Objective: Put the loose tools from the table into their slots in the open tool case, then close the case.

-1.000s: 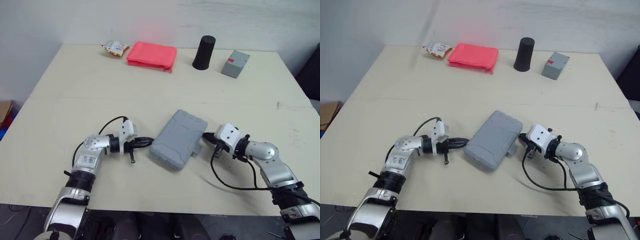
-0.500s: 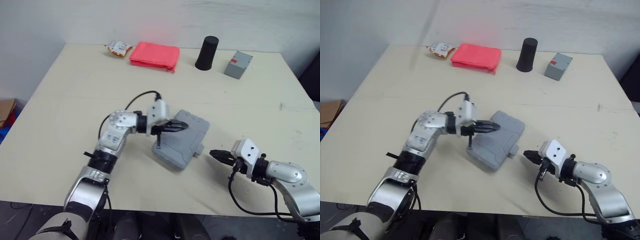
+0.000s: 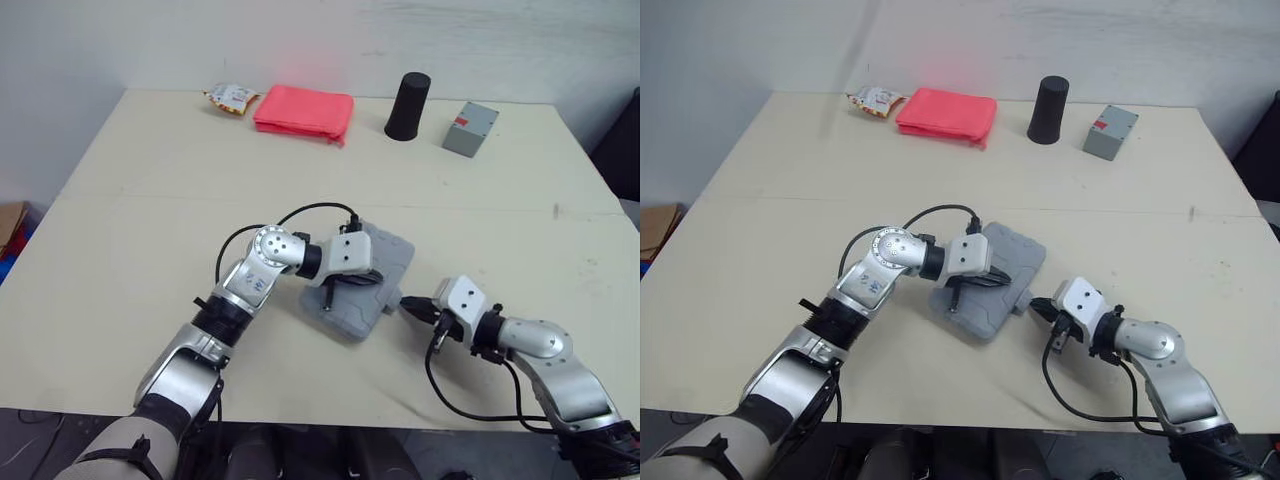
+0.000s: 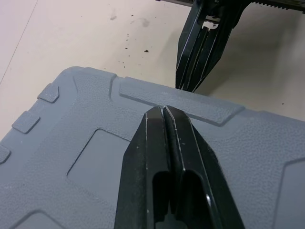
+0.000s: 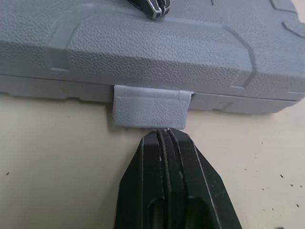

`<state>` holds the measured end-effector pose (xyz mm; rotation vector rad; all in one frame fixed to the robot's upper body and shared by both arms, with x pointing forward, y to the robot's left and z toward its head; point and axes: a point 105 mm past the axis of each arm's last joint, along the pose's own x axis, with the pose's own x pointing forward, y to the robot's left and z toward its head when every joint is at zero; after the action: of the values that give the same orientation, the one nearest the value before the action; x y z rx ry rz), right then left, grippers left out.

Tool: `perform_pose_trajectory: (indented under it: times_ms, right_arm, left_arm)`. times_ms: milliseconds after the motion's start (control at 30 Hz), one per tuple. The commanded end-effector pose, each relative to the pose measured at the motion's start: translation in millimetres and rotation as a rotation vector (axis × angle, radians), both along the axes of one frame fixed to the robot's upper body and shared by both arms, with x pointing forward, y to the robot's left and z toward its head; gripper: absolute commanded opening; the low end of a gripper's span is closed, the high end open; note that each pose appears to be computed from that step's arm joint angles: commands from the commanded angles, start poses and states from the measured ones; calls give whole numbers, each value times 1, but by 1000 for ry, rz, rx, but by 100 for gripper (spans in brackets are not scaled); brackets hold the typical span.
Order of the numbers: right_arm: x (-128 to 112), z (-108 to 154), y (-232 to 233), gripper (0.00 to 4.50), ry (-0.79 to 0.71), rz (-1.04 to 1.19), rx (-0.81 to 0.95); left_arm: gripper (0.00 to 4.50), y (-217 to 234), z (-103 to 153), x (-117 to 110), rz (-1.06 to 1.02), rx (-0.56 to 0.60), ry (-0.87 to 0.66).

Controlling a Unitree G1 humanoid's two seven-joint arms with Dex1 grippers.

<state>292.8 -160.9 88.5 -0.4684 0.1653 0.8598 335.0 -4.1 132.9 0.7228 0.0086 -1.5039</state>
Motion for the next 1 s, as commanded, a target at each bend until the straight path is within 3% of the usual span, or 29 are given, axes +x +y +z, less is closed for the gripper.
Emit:
perform_pose_trajectory:
  times_ms: [33, 233, 400, 633, 1000]
  right_arm:
    - [4, 0, 7, 0, -14, 5, 18]
    - [12, 5, 21, 0, -46, 39, 7]
    - [-11, 5, -1, 0, 34, 57, -114]
    - [-12, 28, -6, 0, 3, 48, -104]
    - [8, 7, 14, 0, 44, 69, -42]
  left_arm:
    - [5, 21, -50, -3, 64, 148, 129]
    - [5, 23, -53, -2, 87, 141, 149]
    - [5, 25, -53, 0, 102, 134, 156]
    - [5, 23, -56, -2, 98, 132, 172]
    - [5, 24, -60, -4, 91, 146, 185]
